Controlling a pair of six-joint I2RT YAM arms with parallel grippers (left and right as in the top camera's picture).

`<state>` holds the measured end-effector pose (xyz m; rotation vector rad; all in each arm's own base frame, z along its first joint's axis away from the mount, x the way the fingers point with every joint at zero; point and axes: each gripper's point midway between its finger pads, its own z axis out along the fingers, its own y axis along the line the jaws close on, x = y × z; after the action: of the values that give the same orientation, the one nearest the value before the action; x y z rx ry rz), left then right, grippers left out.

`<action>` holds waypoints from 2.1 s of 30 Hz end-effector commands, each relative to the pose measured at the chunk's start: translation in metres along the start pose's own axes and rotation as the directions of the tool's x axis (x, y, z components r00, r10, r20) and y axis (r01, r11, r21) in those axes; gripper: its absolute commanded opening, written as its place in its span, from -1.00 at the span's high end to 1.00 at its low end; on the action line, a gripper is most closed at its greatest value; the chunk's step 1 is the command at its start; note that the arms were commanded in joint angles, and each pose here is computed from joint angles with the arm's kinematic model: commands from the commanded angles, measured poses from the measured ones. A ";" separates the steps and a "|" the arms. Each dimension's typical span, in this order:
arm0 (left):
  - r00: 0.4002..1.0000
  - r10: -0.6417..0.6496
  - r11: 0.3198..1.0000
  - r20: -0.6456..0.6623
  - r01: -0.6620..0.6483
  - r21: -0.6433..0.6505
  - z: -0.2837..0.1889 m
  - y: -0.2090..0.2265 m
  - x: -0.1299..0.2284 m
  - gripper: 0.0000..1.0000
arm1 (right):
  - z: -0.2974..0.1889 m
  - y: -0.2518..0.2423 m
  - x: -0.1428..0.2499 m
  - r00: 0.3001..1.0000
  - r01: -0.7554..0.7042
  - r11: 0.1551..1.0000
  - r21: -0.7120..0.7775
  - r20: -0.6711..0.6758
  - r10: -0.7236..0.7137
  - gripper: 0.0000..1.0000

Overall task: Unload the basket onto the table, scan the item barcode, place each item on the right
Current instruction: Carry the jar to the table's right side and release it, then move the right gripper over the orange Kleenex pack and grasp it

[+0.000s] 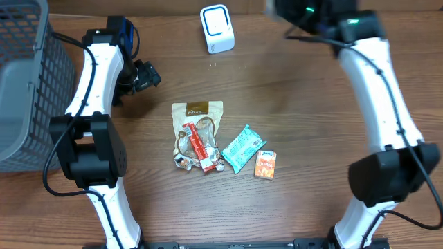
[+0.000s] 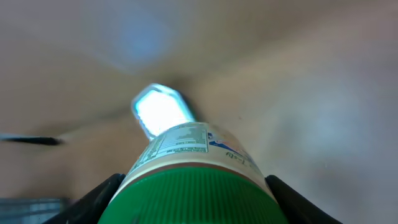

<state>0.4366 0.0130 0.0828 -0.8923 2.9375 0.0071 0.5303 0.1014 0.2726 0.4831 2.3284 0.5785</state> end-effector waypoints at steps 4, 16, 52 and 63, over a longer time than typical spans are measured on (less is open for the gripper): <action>0.999 0.011 1.000 0.032 -0.011 0.008 -0.011 -0.001 -0.005 -0.99 | -0.025 -0.138 0.021 0.966 -0.159 0.915 0.371 -0.132 0.221 0.81; 0.999 0.012 1.000 0.032 -0.012 0.009 -0.011 -0.002 -0.005 -1.00 | -0.033 -0.288 0.079 0.893 -0.228 0.696 0.680 -0.139 0.428 0.71; 0.999 0.019 1.000 0.031 -0.019 0.009 -0.011 -0.004 -0.003 -1.00 | -0.077 -0.177 0.073 0.918 -0.100 0.943 0.317 -0.337 0.210 -0.43; 0.999 0.019 1.000 0.031 -0.019 0.009 -0.011 -0.004 -0.003 -1.00 | -0.067 -0.142 0.155 0.798 0.035 0.961 0.273 -0.587 0.137 0.91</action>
<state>0.4366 0.0127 0.0828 -0.8918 2.9381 0.0072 0.3635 0.0170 0.1750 0.6480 2.9587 0.4537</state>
